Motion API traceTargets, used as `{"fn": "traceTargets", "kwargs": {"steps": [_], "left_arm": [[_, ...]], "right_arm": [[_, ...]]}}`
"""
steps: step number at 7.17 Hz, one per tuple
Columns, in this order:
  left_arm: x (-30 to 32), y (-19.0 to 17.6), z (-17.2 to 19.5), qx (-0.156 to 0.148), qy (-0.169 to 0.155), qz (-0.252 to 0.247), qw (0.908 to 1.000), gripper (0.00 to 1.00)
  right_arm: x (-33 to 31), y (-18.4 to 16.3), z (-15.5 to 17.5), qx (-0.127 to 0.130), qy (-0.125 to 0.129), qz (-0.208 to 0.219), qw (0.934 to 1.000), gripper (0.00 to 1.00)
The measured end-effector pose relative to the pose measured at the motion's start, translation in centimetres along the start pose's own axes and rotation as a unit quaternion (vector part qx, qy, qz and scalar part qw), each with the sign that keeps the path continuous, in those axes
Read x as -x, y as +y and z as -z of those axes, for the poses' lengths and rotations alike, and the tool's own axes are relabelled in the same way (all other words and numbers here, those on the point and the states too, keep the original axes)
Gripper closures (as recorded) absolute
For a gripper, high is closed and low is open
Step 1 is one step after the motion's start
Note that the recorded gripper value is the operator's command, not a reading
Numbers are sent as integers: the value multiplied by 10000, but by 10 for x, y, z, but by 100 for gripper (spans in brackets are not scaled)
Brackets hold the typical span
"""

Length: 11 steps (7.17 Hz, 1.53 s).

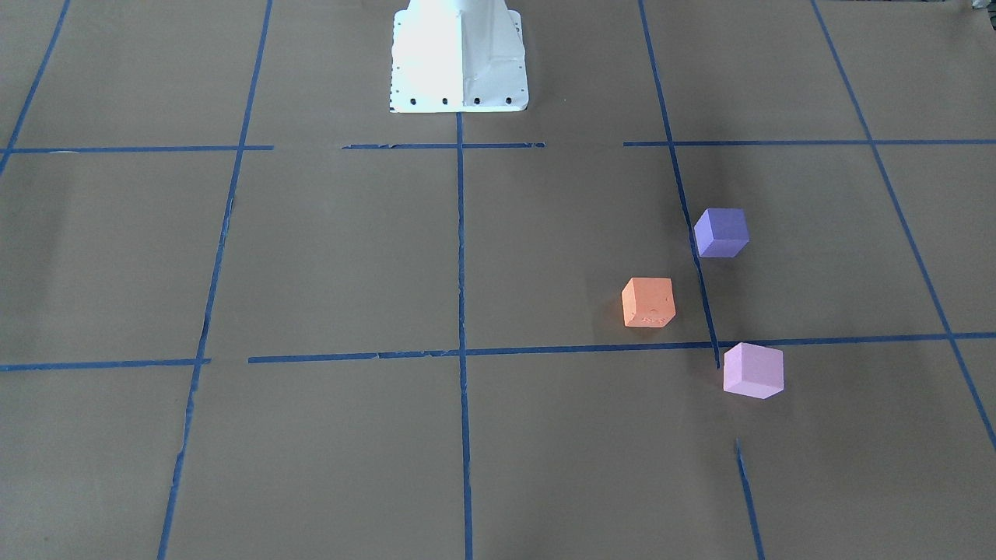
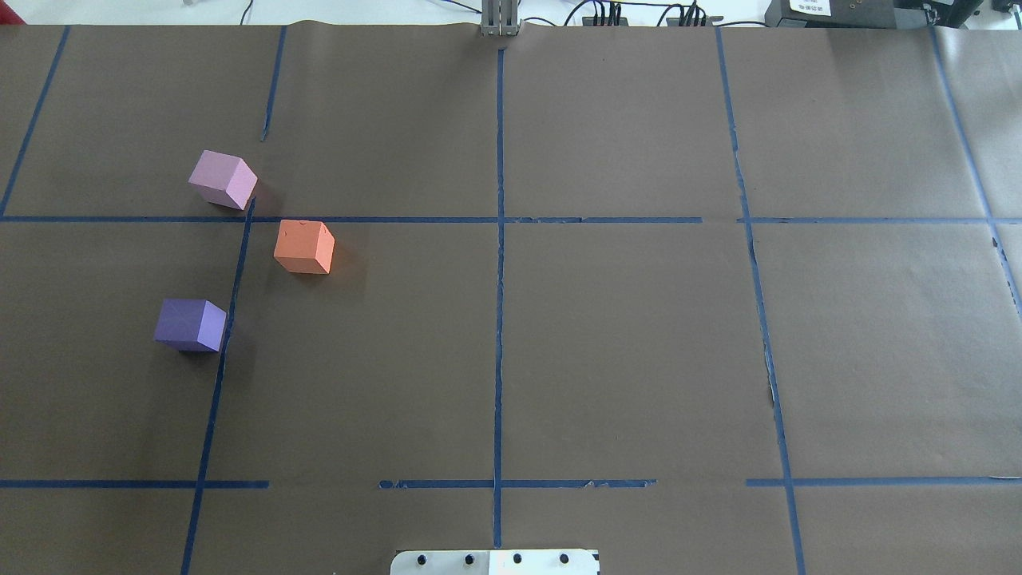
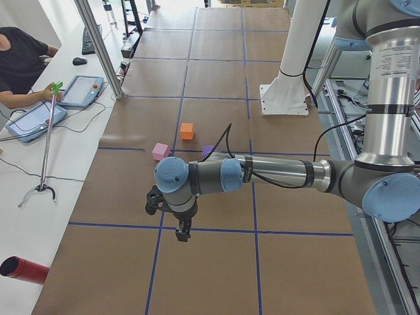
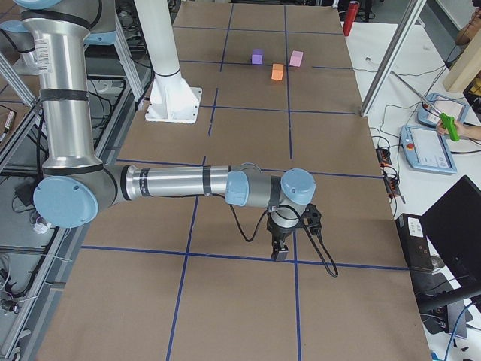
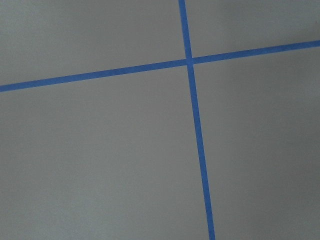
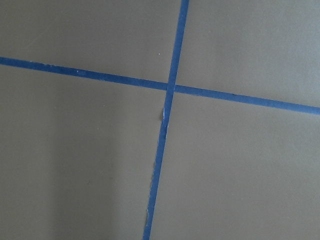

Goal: Arrange blocks in a line

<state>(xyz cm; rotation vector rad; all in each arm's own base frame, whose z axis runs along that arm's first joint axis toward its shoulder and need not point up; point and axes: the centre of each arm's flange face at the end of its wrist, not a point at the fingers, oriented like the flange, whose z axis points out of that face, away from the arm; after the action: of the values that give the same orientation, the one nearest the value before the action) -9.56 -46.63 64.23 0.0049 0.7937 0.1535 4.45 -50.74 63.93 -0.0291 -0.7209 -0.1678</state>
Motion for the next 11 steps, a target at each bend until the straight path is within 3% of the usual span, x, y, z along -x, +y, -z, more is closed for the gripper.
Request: {"fn": "traceTargets", "kwargs": {"steps": [3, 5, 6, 8, 11], "left_arm": [[-3, -3, 4, -16, -19, 3, 10000, 0], [-43, -20, 41, -246, -70, 361, 9990, 0], [-86, -35, 65, -377, -86, 546, 9978, 0], [-218, -97, 83, -309, -31, 598, 9977, 0], [-431, -147, 16, 162, 236, 658, 9974, 0]], "right_arm": [[0, 0, 0, 1, 0, -4, 10000, 0], [0, 0, 0, 2, 0, -3, 10000, 0], [0, 0, 0, 2, 0, -5, 10000, 0], [0, 0, 0, -2, 0, -4, 10000, 0], [0, 0, 0, 1, 0, -7, 10000, 0]]}}
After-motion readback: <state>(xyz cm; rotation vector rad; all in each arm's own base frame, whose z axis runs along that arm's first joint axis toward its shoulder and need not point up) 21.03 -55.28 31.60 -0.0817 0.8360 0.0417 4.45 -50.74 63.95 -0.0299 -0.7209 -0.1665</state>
